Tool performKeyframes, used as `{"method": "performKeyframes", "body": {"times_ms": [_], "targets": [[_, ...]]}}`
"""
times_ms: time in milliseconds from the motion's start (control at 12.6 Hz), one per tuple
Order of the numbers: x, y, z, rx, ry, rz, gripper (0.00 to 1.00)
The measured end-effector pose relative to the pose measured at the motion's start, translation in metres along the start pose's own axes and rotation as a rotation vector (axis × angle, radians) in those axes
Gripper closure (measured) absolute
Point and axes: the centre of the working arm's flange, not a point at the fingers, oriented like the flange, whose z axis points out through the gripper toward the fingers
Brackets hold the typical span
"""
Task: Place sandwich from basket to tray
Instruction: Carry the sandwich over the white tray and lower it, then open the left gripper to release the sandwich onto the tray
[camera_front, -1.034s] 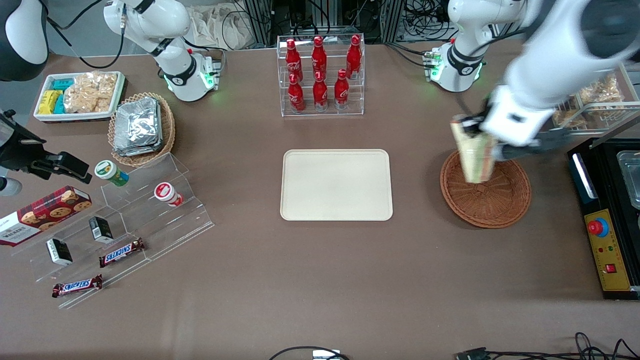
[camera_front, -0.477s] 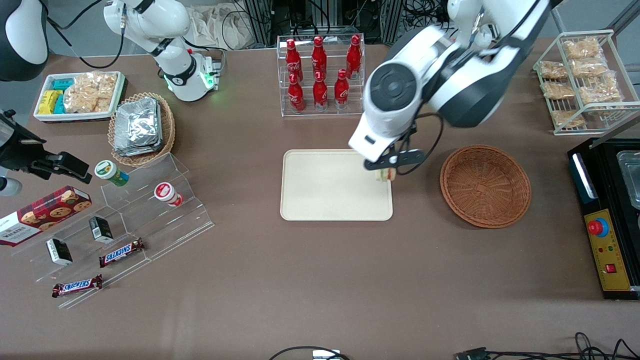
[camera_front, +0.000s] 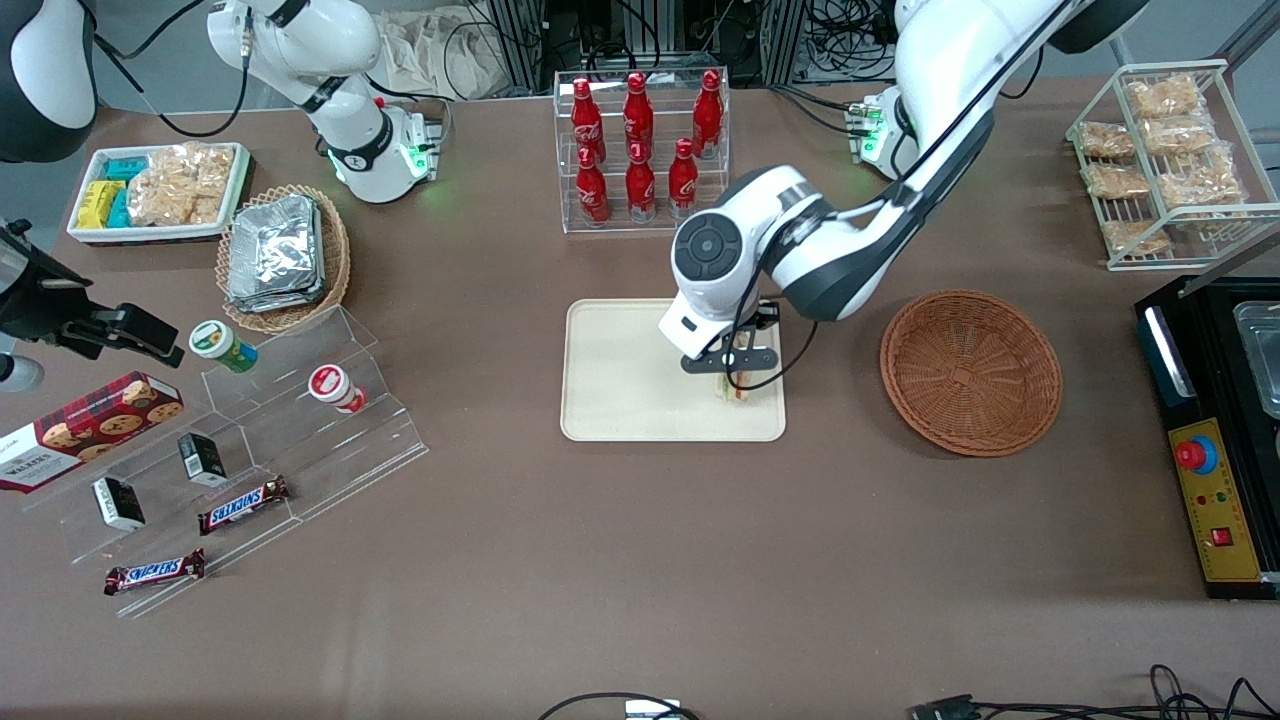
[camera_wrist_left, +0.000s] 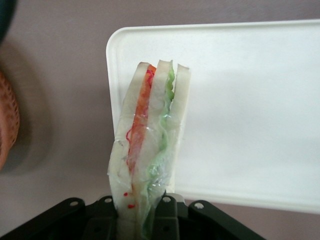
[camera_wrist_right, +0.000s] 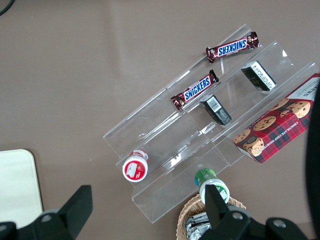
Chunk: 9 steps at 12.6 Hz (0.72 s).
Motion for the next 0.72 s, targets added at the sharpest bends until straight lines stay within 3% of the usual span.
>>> {"method": "performKeyframes", "body": {"times_ms": [239, 636, 716], "targets": [[0.010, 0.000, 0.058, 0.042, 0.024, -0.024, 0.81], [0.016, 0.001, 0.075, 0.019, 0.018, -0.087, 0.81], [0.016, 0.000, 0.075, 0.019, 0.018, -0.099, 0.74]]}}
